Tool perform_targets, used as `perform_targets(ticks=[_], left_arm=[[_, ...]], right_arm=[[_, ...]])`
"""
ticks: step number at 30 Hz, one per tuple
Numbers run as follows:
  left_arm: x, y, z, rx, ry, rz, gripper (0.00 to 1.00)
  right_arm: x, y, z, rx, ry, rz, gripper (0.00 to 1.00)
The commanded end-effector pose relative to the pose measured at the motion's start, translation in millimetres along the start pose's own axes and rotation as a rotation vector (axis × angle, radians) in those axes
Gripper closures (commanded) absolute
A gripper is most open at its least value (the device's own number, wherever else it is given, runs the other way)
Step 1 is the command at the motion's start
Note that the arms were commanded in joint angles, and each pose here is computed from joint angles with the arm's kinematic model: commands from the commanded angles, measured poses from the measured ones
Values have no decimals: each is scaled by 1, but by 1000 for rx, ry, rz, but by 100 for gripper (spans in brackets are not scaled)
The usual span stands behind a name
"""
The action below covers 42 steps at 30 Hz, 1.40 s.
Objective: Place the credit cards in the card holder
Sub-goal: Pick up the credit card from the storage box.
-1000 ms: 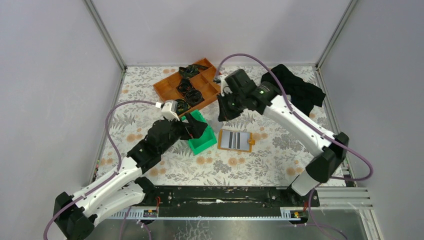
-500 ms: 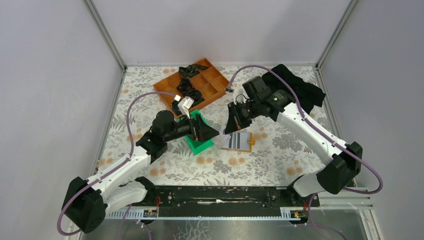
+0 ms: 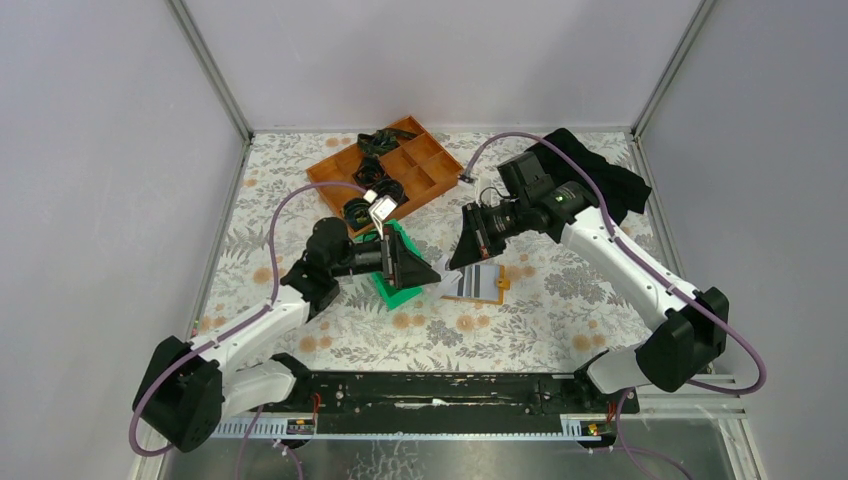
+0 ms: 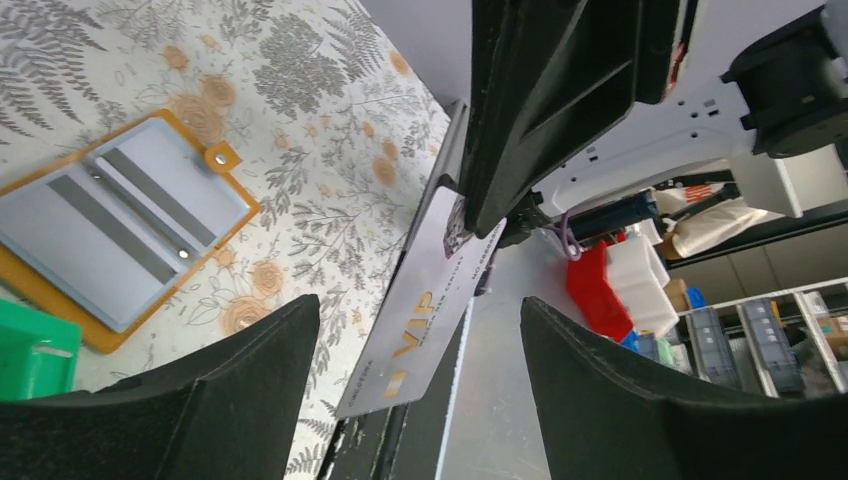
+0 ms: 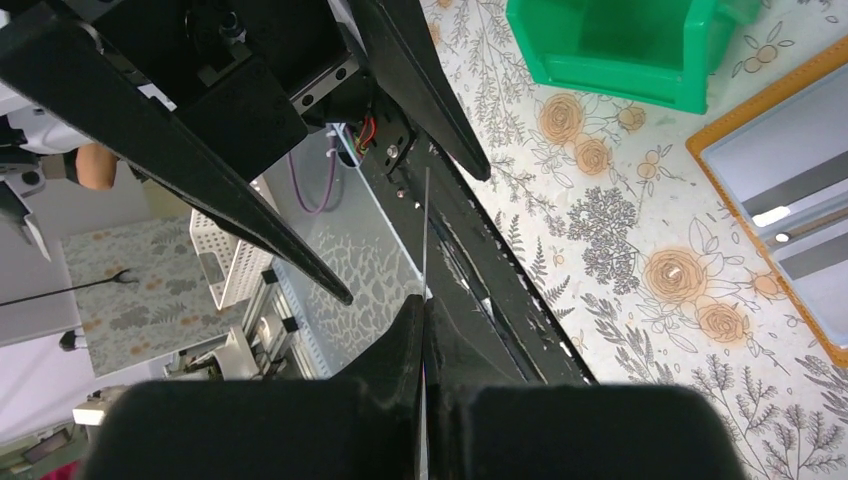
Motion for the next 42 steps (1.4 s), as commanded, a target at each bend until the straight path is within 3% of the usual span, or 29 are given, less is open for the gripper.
perform_targets(ticks=[1,4,13,22,25,29,32,36,42], left_arm=[[-2,3,-13,102,-36,11,21],[0,3,-12,124,-28,32,29],[6,4,-9,166,1,64,69],[9,3,-6,175,15,76,100],[11,2,-3,171,26,76,100],[12,2,1,149,39,54,100],[11,2,7,114,49,14,100],[6,1,15,60,69,-67,100],[-17,0,28,-31,141,-281,100]], right_arm=[[-3,6,14,-94,14,-24,100],[-3,3,12,-103,2,-22,100],[-2,-1,8,-150,-31,-15,100],[-5,-2,6,-161,-39,-15,100],[-9,-1,7,-159,-36,-23,94],[-11,-2,4,-129,-39,-35,70],[-13,-1,1,-90,-36,-60,58],[-18,4,-8,11,-38,-147,54],[-23,17,-23,193,-55,-311,51]])
Point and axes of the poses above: each gripper's point midway between its finger pads, its own y axis back along the fingers, its own z axis along the line the jaws close on, x = y × z, the point moved 4 cm from there along y, back along the fingers, and after that the axes turned 4 degrees about y, right-handed, at the moved point
